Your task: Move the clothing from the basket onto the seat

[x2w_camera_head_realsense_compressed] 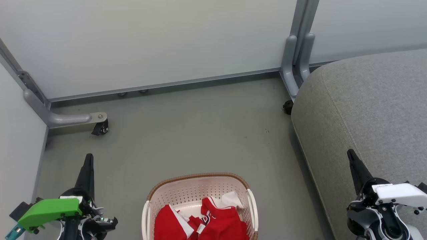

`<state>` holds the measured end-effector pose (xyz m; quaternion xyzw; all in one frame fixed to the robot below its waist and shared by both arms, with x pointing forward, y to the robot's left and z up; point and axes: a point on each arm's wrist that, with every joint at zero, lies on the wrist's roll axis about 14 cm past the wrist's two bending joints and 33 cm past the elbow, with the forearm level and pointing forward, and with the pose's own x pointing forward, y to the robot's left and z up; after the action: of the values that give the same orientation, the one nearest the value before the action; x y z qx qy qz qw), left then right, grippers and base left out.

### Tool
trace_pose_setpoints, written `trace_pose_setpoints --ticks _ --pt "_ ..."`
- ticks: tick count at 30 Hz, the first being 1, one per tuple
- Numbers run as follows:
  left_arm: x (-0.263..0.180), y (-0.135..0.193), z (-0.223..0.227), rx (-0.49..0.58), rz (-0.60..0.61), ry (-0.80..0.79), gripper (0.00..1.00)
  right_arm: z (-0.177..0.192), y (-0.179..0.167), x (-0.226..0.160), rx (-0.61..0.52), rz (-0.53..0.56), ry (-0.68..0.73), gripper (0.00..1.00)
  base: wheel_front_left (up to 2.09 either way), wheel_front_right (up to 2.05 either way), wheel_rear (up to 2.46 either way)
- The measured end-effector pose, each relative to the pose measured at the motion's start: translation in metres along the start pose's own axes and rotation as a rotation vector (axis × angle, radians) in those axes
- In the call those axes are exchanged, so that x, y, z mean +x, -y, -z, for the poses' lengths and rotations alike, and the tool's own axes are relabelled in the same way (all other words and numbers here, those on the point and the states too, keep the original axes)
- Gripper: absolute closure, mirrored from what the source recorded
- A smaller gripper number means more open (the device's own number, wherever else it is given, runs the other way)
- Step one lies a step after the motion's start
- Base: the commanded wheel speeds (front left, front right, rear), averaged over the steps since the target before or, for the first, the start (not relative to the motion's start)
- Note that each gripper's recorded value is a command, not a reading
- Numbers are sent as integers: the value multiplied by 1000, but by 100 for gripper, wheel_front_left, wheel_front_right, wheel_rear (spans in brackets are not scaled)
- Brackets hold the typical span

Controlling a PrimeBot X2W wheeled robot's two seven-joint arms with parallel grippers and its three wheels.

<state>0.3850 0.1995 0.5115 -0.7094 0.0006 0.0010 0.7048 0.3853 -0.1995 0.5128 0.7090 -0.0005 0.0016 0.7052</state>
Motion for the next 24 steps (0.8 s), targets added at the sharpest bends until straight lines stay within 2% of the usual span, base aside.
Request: trace_pose_setpoints --ticks 24 --pt "0 0 0 0 0 0 100 0 0 0 0 0 0 100 0 0 0"
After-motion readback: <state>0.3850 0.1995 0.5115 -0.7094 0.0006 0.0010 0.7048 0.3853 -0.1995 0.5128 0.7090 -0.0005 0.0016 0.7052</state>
